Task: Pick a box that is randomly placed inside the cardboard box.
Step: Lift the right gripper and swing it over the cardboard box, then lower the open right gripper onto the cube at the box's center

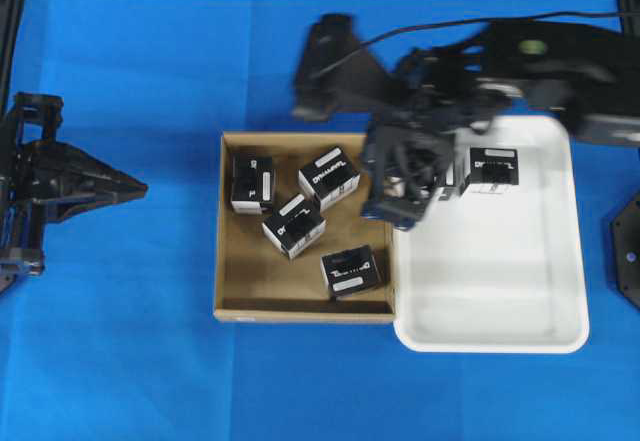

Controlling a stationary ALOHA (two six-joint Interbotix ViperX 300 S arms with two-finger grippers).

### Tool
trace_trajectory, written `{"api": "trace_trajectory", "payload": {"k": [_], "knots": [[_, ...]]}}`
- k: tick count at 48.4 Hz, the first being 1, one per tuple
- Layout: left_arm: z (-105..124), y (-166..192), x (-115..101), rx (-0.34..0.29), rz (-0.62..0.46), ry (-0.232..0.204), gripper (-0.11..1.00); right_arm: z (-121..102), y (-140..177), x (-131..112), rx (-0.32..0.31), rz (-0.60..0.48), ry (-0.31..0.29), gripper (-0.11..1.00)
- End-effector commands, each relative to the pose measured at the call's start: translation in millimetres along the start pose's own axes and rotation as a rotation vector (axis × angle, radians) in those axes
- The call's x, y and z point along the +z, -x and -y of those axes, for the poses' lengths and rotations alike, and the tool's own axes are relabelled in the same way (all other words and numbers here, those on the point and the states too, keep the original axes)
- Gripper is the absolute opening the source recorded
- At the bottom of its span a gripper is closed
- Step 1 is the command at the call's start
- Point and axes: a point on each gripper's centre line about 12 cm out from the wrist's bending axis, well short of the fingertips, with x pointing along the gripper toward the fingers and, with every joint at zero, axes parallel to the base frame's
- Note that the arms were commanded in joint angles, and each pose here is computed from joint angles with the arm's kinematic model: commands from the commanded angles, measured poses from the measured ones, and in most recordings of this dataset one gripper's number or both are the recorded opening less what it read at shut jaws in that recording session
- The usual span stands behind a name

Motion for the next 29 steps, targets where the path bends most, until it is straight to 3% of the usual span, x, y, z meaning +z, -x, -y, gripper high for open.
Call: {"api": "trace_trajectory", "payload": {"k": [1, 8, 20, 29], "knots": [[1.0, -0.1, 9.9, -0.003, 0.02, 0.0, -0.07, 2.2, -2.8, 20.9, -0.004, 0.016, 0.053, 0.01], [3.3, -0.4, 9.2, -0.013, 0.016, -0.003, -0.07, 14.4, -20.5, 50.9, -0.013, 0.014, 0.116, 0.01], [3.7, -0.4, 9.4, -0.014, 0.017, -0.003, -0.07, 32.9, -53.2, 85.7, -0.02, -0.017, 0.1, 0.02], [3.7, -0.4, 9.2, -0.014, 0.016, -0.002, -0.07, 33.8, -72.4, 94.1, -0.012, -0.066, 0.118, 0.03]]}}
